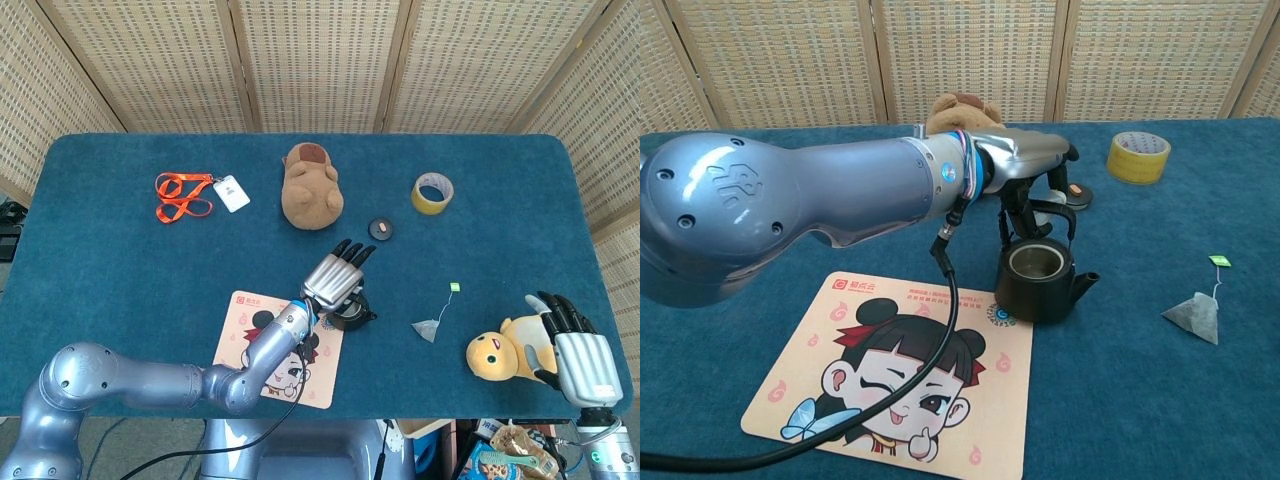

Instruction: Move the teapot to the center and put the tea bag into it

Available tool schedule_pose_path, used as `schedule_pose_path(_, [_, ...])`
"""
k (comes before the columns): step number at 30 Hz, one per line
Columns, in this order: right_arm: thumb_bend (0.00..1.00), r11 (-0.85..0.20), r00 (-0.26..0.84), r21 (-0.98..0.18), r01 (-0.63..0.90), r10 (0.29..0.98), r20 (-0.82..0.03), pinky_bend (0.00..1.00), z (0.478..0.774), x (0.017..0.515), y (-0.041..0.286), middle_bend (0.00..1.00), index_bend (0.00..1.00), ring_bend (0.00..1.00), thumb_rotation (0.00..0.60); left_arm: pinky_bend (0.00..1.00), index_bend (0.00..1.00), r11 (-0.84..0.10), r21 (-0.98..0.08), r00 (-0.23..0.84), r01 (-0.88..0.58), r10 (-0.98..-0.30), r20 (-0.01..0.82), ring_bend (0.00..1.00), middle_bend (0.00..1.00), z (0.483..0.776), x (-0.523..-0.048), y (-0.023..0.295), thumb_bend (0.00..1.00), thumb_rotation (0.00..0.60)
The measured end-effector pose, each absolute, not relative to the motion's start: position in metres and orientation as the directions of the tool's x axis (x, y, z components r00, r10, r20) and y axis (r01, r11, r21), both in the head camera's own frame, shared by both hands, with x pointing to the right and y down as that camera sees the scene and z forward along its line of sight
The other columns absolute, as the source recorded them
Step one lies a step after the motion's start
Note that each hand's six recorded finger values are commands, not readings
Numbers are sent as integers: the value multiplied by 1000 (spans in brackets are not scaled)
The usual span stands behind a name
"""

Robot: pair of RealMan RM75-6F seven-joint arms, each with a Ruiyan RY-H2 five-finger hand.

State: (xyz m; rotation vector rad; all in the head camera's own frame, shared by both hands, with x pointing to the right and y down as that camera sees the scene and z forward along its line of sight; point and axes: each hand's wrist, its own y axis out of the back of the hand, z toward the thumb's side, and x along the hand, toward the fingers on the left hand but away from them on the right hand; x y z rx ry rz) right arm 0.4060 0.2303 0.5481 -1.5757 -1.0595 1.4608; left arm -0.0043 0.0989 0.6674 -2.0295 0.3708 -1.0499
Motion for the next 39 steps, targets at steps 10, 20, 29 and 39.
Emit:
schedule_pose_path(10, [570, -397, 12, -913, 92, 918, -397, 313, 548, 407, 231, 210, 178, 144, 600, 0, 63, -660, -737, 604, 144, -531, 594, 0, 0, 671, -3, 105, 410, 600])
schedule_pose_path(20, [569, -397, 7, -913, 92, 917, -398, 313, 548, 409, 232, 211, 178, 144, 600, 0, 9, -666, -722, 587, 190, -512, 627, 0, 0, 674, -2, 108, 360, 600])
schedule_pose_path(29, [570, -397, 6, -913, 90, 917, -398, 313, 548, 409, 231, 210, 178, 144, 600, 0, 0, -660, -732, 584, 168, -532, 613, 0, 0, 671, 0, 103, 343, 600])
schedule_pose_path(39, [570, -398, 7, -913, 90, 917, -399, 313, 548, 409, 232, 211, 178, 144, 600, 0, 0, -603, -796, 575, 54, -633, 518, 0, 0, 663, 1, 84, 348, 600])
